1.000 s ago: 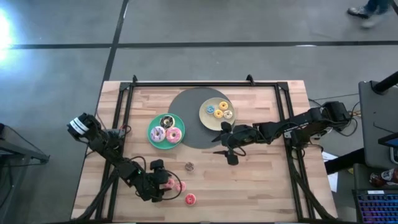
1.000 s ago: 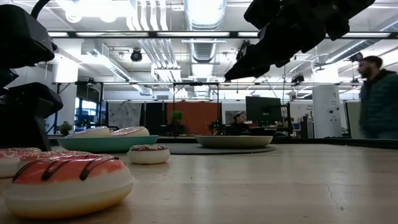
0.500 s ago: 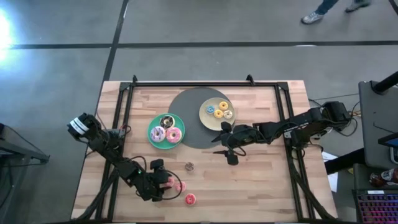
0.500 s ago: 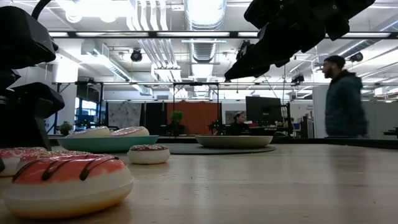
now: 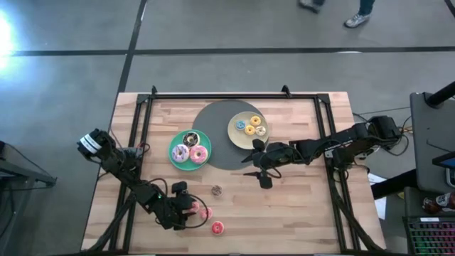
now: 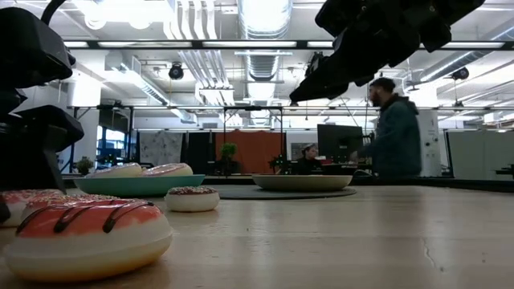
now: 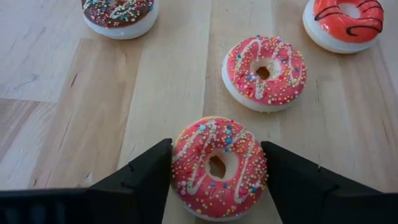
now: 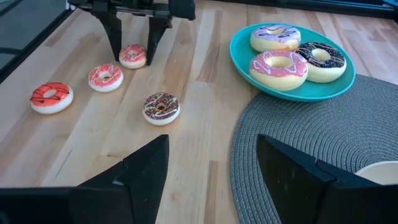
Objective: Pick & Place donuts
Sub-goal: Put the left small pink donut on the brown plate
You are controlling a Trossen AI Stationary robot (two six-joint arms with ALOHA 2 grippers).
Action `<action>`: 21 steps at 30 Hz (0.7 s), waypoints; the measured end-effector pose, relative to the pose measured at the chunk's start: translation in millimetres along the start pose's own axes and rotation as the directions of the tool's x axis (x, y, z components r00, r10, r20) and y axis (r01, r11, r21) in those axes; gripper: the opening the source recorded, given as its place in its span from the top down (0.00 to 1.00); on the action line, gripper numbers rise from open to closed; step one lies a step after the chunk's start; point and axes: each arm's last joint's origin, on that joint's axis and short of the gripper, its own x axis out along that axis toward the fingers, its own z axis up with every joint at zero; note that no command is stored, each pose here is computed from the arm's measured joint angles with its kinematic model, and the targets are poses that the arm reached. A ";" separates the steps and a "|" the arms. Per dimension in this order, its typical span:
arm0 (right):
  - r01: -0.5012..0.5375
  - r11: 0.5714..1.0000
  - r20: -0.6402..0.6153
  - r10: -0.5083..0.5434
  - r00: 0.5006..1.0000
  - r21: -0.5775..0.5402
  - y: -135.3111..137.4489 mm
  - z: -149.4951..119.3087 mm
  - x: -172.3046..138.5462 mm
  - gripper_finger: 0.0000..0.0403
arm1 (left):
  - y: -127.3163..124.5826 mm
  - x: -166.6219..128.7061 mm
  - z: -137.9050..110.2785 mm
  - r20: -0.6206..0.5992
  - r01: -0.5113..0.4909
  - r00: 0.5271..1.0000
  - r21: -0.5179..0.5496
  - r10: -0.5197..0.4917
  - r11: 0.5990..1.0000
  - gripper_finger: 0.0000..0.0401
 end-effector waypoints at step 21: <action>-0.001 1.000 0.001 0.001 1.000 0.005 0.0 -0.7 -0.8 0.42 | 4.3 -18.0 15.8 0.064 0.006 0.998 -0.020 -0.005 1.000 0.53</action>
